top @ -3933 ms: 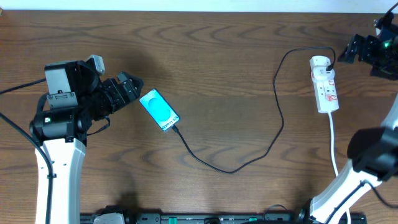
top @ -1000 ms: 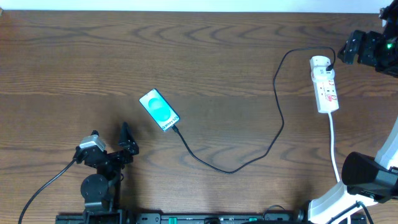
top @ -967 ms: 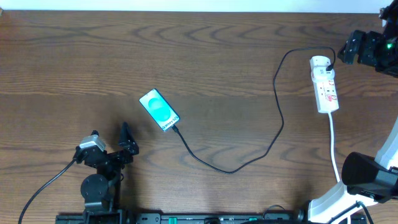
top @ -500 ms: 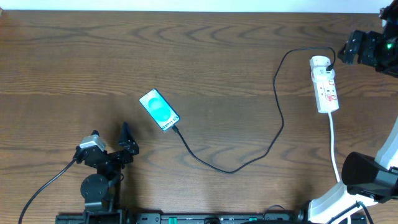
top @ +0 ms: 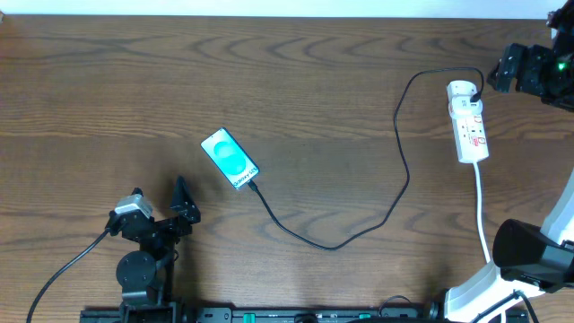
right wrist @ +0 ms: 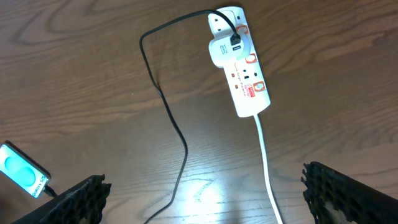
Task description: Plug charger to phone and switch on socket
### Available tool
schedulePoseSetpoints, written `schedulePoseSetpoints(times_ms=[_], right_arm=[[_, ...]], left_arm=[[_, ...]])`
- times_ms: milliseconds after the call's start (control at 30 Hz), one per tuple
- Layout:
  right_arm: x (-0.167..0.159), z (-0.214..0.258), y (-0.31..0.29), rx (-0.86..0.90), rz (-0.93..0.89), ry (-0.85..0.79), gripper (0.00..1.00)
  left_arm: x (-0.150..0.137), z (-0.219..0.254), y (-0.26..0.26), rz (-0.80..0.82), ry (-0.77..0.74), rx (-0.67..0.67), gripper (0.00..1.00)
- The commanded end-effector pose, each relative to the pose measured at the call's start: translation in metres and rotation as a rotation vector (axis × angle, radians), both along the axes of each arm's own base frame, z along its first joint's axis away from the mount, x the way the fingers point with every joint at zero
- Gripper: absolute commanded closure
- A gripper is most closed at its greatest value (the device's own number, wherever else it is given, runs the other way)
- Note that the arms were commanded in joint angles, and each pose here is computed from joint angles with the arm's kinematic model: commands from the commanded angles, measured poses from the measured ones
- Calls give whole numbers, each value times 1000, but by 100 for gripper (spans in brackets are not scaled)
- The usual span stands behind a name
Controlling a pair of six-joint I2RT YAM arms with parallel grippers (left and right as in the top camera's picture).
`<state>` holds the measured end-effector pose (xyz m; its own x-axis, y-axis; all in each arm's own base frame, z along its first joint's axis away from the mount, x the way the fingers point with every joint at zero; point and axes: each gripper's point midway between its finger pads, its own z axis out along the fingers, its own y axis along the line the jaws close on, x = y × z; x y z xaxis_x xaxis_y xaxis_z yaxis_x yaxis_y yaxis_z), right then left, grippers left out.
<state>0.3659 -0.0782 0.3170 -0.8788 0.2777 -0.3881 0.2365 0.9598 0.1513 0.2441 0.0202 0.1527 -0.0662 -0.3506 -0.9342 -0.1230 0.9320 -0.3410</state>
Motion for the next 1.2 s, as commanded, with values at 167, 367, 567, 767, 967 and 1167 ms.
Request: schedulePoseSetpoints(times_ms=[167, 367, 567, 767, 967, 1167], right_arm=[[-9, 2, 2, -8, -13, 2, 1], [-3, -17, 28, -43, 60, -99, 1], [21, -26, 76, -176, 285, -492, 1], [2, -31, 110, -319, 468, -769, 1], [-36, -42, 118, -364, 487, -934, 1], [-74, -72, 125, -357, 508, -992, 1]], left_arm=[[-1, -17, 2, 8, 56, 17, 7], [-1, -17, 2, 8, 56, 17, 8], [-1, -17, 2, 8, 56, 17, 8], [-1, -17, 2, 8, 56, 17, 8], [-1, -17, 2, 8, 56, 17, 8], [-1, -17, 2, 8, 56, 17, 8]])
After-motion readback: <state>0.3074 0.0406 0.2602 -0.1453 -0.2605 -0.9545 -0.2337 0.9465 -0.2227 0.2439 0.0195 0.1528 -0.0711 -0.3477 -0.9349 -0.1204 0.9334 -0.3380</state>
